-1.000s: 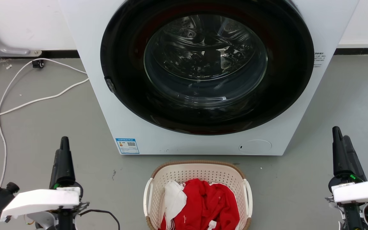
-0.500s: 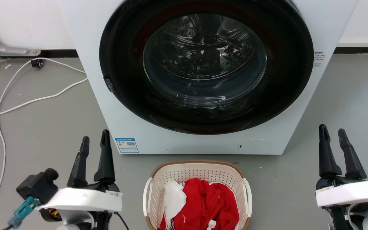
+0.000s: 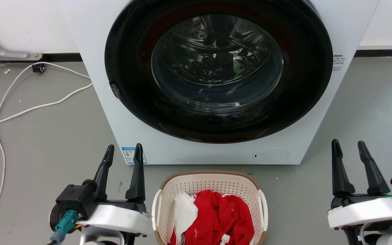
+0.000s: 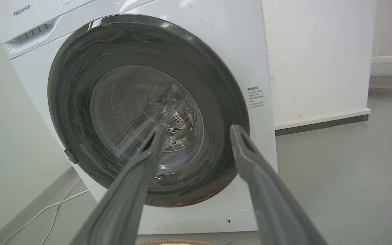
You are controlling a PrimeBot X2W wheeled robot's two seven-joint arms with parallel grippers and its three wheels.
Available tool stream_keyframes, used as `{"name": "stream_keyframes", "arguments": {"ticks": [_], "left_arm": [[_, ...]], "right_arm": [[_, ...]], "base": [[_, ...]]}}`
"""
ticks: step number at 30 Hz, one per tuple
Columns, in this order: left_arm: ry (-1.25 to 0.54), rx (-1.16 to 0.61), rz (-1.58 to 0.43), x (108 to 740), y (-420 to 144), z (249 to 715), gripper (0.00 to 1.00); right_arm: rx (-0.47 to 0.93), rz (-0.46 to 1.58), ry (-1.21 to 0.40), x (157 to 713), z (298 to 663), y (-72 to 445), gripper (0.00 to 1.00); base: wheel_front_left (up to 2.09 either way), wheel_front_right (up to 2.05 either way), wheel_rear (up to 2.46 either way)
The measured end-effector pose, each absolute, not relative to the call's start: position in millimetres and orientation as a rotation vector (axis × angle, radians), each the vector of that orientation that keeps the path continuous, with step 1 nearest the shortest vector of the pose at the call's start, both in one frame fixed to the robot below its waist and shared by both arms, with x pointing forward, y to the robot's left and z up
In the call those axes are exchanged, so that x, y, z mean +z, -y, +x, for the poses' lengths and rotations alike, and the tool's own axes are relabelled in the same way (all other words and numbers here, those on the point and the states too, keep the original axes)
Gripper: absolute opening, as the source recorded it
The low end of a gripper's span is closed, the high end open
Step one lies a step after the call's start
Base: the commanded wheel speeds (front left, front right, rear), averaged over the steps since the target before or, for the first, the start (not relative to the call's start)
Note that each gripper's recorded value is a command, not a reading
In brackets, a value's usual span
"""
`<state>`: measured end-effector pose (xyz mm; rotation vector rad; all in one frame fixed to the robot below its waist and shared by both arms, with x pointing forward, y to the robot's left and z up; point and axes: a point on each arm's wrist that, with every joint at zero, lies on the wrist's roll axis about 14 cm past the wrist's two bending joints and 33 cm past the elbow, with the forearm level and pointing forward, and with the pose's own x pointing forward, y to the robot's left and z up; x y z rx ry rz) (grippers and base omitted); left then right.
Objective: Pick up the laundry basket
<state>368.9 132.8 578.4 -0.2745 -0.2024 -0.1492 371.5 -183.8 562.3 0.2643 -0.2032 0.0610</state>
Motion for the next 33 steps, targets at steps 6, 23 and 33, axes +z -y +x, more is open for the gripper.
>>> {"name": "stream_keyframes", "arguments": {"ticks": [6,23,33], "left_arm": [[0.206,-0.163,-0.188,576,-124,366,1.00],[0.223,-0.231,-0.033,568,-99,357,1.00],[0.224,-0.175,-0.178,569,-114,359,1.00]], "right_arm": [[0.058,0.196,0.205,561,370,184,1.00],[0.071,-0.020,0.230,565,365,180,1.00],[0.042,0.018,0.217,556,364,190,1.00]], "base": [[0.00,0.00,0.00],[0.00,0.00,0.00],[0.00,0.00,0.00]]}}
